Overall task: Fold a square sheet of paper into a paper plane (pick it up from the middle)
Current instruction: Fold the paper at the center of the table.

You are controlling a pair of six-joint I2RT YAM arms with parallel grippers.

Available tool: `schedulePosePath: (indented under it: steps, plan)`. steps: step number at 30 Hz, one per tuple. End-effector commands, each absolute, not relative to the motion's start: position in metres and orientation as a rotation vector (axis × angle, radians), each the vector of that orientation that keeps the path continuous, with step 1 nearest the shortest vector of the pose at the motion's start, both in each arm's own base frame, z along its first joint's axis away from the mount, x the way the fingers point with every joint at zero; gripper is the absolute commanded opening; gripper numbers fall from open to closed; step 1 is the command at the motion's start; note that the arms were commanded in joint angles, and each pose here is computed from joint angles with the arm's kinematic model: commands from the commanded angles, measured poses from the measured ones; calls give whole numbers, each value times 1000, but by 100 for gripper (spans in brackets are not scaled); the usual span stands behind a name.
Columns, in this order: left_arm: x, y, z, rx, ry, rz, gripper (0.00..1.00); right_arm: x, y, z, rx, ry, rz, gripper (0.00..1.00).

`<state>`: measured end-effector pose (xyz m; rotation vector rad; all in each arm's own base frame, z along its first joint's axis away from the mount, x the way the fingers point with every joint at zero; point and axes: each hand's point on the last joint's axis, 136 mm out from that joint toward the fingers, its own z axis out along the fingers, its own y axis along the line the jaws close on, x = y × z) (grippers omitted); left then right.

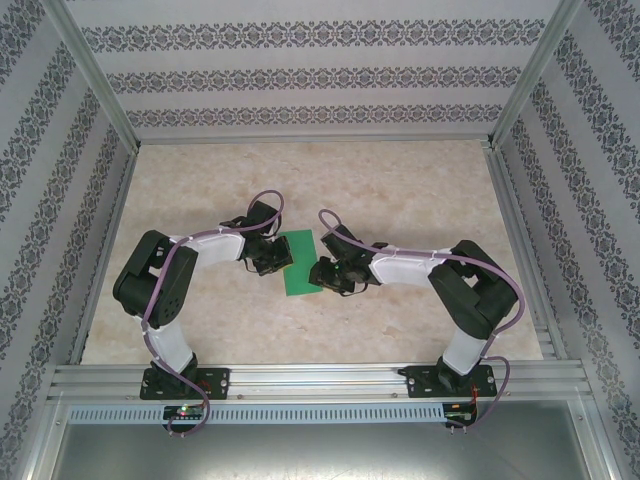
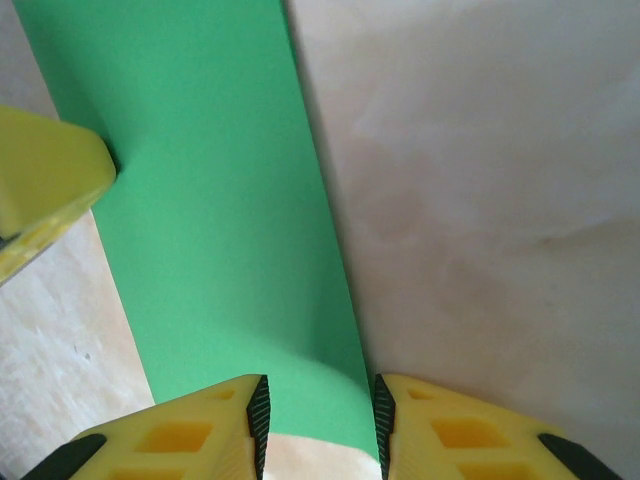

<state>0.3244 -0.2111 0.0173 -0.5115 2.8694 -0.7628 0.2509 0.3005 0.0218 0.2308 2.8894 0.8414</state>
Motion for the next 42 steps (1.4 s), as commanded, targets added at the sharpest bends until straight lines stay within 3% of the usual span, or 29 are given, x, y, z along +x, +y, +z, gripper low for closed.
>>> schedulePosePath:
  steps: [1,19,23,28,37,42]
  plan:
    - [304,-188,-18,-613,2966,-597,5,241,306,23,155,2921,853,34]
    - [302,-189,-20,-599,2968,-609,5,260,319,48,297,2655,1244,33]
    - [303,-189,-19,-593,2966,-612,5,266,321,49,318,2617,1271,33]
    - [303,-190,-18,-583,2970,-618,5,271,317,49,318,2586,1267,43]
    - [306,-192,-19,-569,2976,-622,5,288,319,39,194,2597,1274,44]
    - [307,-194,-16,-568,2969,-634,5,282,324,41,189,2606,1374,40]
